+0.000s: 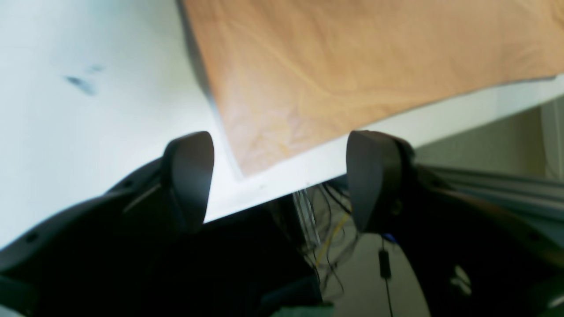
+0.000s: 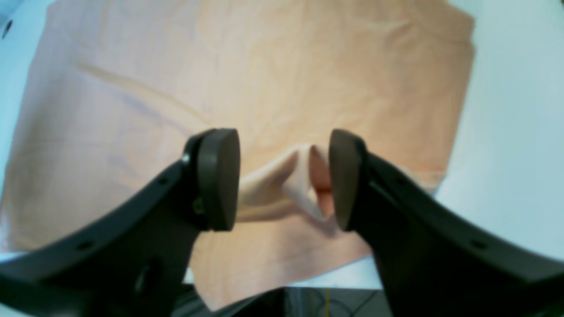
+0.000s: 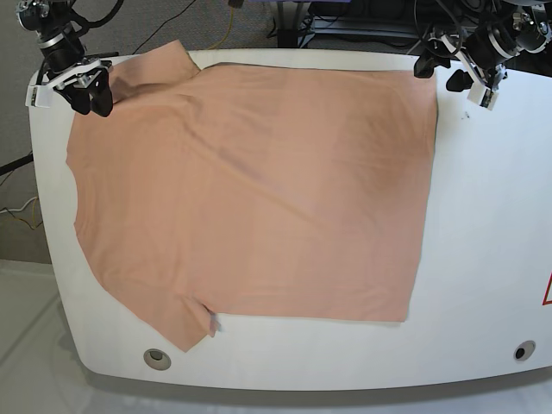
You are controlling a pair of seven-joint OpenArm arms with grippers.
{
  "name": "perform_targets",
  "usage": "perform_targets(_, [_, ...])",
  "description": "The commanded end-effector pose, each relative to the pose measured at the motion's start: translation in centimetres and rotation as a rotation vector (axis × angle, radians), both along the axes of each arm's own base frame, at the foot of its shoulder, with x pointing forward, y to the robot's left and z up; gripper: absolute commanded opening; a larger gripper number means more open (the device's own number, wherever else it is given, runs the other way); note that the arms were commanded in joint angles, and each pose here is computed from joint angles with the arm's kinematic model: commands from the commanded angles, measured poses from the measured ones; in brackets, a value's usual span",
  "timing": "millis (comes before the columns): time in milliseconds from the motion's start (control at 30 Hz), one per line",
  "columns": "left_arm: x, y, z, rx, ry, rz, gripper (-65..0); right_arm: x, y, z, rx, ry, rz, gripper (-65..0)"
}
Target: Fold the T-shirt properly
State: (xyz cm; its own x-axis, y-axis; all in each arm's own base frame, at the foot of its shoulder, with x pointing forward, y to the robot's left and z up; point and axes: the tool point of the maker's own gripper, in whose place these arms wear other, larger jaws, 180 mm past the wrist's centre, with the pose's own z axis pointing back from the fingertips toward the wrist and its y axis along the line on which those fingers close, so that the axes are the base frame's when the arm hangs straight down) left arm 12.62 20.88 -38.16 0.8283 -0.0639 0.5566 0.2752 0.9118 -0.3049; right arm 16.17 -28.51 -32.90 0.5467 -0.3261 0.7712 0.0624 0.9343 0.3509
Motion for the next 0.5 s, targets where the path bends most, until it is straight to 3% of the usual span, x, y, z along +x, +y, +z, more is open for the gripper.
perform_targets(0, [-0.7,-0.2,-0.9,-0.006,0.036,-0.012,-33.2,0.6,-1.0,1.9,-0.038,-0.075,-0.009,-47.8])
perform_targets(100, [-1.0,-0.3,-1.2,-0.011,0.048,-0.014,-37.0,0.6,-1.4,2.2,-0.047,-0.084,-0.023,-58.7])
perform_targets(167, [-0.7,-0.6,-1.1,-0.019,0.04,-0.016,-37.0,0.7,-1.7,2.3,-0.049,-0.088,-0.031,-62.2])
perform_targets(300, [0.4,-0.8,-0.5,-0.028,-0.008,-0.014,-27.5,1.0,-2.2,2.4,-0.053,-0.096,-0.05,-54.3])
perform_targets(367, [0.8,0.0,-0.2,-0.027,-0.032,0.014,-22.3,1.4,-2.4,2.2,-0.055,-0.093,-0.062,-44.3])
perform_targets(467, [1.1,0.0,0.0,-0.028,-0.047,0.019,-20.6,1.4,-2.6,1.6,-0.041,-0.081,-0.073,-38.1])
